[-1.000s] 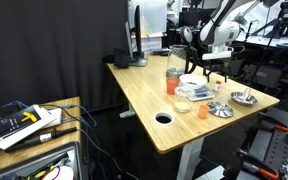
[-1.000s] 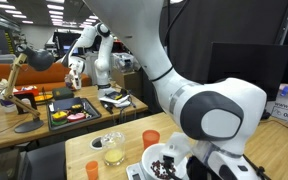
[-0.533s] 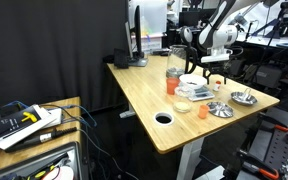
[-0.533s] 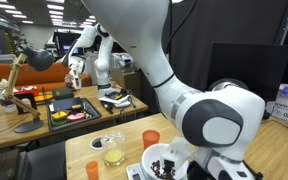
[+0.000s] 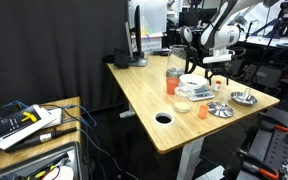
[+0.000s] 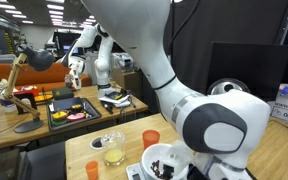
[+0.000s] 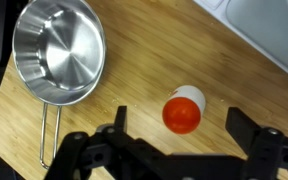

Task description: Move the salt cellar to the left

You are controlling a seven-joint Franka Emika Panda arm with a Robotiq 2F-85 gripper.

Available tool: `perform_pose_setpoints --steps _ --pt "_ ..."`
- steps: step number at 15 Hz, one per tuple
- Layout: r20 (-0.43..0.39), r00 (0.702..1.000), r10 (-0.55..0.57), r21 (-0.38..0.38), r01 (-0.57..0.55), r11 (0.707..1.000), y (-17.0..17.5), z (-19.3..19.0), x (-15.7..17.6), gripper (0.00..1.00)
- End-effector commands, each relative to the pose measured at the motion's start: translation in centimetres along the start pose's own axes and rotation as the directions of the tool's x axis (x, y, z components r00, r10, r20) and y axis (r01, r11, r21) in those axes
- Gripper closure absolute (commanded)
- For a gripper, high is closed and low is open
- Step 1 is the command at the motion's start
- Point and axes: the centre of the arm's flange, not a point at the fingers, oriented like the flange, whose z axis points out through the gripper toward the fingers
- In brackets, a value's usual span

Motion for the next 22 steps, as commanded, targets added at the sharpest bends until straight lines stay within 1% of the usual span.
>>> perform_pose_setpoints --steps 1,9,10,11,12,13,14,15,16,19,20,22 --pt "0.039 0.999 -0.005 0.019 0.004 1.000 1.16 -0.09 -0.39 0.00" --pt "0.035 0.999 -0.018 0.034 0.017 0.999 0.39 -0.79 -1.04 0.00" --pt "0.038 0.999 -0.018 0.032 0.016 0.999 0.31 -0.65 -1.08 0.04" --pt "0.043 0.999 -0.019 0.034 0.018 0.999 0.25 -0.60 -1.16 0.18" --pt "0.049 0.999 -0.017 0.039 0.016 0.999 0.22 -0.59 -1.20 0.28" --pt "0.058 0.998 -0.017 0.044 0.014 0.999 0.19 -0.62 -1.24 0.31" --pt "0.061 0.998 -0.014 0.048 0.011 0.999 0.18 -0.62 -1.24 0.39" --pt "0.066 0.998 -0.012 0.051 0.008 0.999 0.18 -0.61 -1.25 0.45" --pt "0.071 0.997 -0.010 0.053 0.006 0.999 0.19 -0.58 -1.21 0.53" --pt "0.087 0.996 -0.007 0.055 0.002 0.998 0.23 -0.50 -1.15 0.73" --pt "0.089 0.996 -0.007 0.054 0.002 0.999 0.24 -0.46 -1.15 0.81" --pt "0.091 0.996 -0.009 0.053 0.004 0.999 0.26 -0.43 -1.17 0.92"
